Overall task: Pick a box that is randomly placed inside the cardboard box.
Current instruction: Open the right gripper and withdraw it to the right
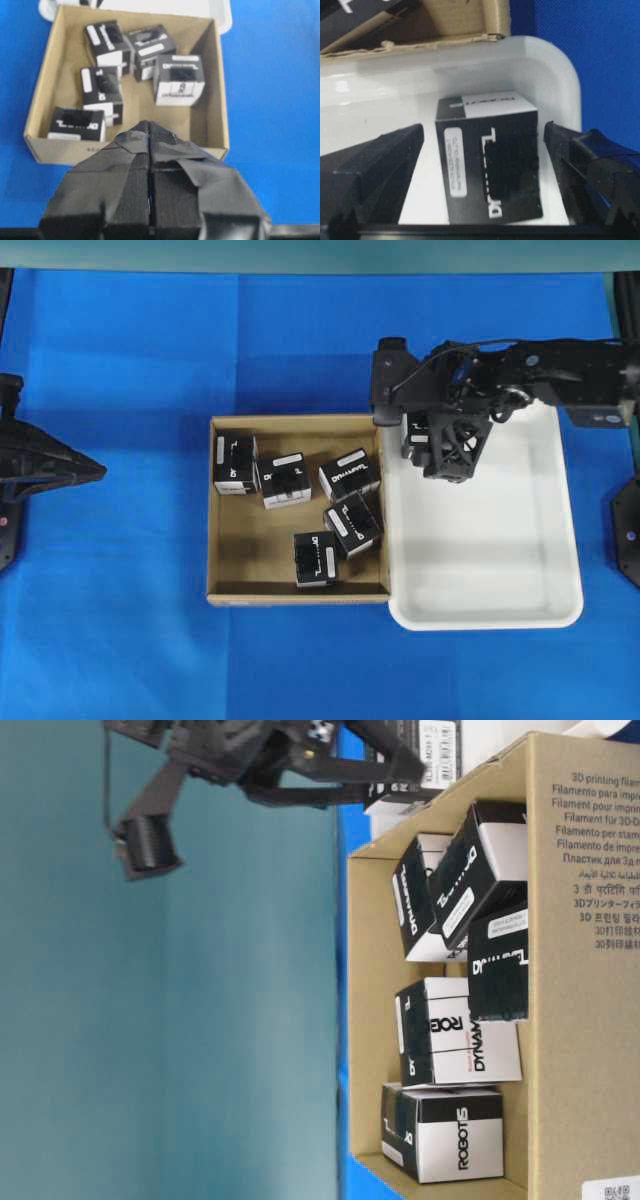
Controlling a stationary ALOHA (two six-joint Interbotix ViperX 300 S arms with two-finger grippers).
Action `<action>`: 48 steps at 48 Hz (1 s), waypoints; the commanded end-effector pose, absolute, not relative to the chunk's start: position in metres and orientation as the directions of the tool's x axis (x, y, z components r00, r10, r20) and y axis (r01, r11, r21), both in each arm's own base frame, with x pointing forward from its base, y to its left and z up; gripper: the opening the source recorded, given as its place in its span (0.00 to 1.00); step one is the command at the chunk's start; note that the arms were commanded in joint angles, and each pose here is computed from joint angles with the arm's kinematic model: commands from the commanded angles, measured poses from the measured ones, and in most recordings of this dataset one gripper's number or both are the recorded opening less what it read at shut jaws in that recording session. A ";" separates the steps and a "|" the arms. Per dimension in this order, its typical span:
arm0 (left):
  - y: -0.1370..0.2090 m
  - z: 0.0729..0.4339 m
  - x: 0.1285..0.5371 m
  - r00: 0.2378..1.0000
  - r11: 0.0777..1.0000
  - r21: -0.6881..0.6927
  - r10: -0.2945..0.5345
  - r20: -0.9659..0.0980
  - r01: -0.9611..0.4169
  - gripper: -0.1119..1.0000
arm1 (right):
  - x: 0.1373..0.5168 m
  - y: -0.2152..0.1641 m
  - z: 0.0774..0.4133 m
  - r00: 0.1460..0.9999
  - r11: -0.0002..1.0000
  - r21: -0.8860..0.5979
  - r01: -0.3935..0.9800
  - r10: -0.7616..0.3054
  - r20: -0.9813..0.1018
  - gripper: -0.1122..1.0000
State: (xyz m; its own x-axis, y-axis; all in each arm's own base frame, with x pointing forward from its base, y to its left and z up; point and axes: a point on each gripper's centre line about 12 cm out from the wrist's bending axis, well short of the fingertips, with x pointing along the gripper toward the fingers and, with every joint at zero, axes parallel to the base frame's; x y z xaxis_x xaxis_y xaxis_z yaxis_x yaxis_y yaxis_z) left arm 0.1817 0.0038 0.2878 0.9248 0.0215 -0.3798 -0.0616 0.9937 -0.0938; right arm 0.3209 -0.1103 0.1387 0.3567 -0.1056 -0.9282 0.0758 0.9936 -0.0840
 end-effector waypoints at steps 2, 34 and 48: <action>0.004 0.294 0.184 0.932 0.991 -0.112 0.024 -0.363 -0.068 0.04 | 0.324 -0.110 0.160 0.413 0.992 -0.098 0.082 -0.124 -0.902 0.99; 0.004 0.294 0.183 0.931 0.990 -0.120 0.026 -0.364 -0.074 0.04 | 0.309 -0.097 0.270 0.718 0.978 -0.142 0.152 -0.208 -0.664 0.99; 0.004 0.295 0.183 0.933 0.990 -0.119 0.024 -0.360 -0.071 0.04 | 0.299 -0.082 0.279 0.780 0.983 -0.102 0.156 -0.185 -0.597 0.99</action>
State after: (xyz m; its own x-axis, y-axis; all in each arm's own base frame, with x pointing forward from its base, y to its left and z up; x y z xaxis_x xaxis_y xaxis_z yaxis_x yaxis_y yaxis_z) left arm 0.1814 0.0040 0.2881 0.9254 0.0223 -0.3784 -0.0733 0.9900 -0.1207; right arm 0.2990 -0.0854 0.2693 0.7452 -0.1872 -0.6401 0.1489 0.9823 -0.1139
